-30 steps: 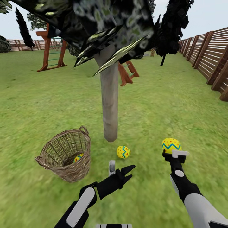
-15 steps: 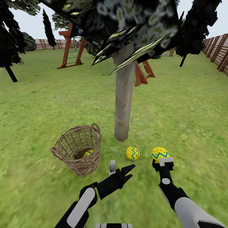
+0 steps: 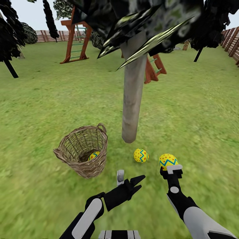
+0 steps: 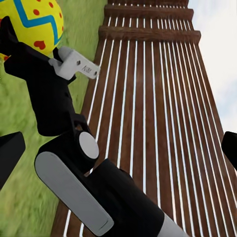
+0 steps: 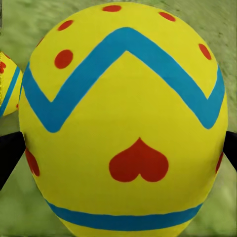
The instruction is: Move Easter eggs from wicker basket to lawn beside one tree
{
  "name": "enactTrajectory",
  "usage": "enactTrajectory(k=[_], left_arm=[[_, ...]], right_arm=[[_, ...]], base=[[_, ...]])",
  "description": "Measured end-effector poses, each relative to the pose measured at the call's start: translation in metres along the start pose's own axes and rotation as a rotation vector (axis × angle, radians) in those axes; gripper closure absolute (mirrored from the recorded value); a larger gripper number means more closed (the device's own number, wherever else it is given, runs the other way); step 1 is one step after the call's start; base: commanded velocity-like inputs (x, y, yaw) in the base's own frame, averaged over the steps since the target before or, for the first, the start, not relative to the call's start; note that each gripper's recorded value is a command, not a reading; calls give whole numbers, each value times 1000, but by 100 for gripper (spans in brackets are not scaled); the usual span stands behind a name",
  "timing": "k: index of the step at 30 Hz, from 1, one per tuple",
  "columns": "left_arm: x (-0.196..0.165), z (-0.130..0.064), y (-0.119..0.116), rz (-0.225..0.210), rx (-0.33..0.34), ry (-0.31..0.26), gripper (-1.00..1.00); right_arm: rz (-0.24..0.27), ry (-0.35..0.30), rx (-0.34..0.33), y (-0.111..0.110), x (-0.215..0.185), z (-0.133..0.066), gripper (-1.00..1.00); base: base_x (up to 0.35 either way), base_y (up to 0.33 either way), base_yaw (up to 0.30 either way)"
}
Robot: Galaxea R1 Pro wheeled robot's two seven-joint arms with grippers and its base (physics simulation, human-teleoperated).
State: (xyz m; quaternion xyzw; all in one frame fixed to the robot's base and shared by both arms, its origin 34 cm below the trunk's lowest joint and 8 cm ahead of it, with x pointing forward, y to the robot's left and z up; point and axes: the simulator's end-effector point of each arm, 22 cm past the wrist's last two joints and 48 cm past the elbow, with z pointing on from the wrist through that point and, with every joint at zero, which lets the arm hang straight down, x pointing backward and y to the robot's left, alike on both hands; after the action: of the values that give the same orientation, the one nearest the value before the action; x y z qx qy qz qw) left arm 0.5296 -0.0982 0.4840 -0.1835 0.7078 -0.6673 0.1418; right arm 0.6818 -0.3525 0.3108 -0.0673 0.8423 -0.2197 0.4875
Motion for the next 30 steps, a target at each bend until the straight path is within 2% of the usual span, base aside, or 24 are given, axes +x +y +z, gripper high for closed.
enactTrajectory(k=[8,30], left_arm=[[0,1,15,-31,-14,0,-100],[3,1,58,-113,-54,4,-100]], right_arm=[[-41,21,-25,12,19,2,100],[-69,105,-58,35,74,7,100]], base=[[0,0,0],[0,0,0]])
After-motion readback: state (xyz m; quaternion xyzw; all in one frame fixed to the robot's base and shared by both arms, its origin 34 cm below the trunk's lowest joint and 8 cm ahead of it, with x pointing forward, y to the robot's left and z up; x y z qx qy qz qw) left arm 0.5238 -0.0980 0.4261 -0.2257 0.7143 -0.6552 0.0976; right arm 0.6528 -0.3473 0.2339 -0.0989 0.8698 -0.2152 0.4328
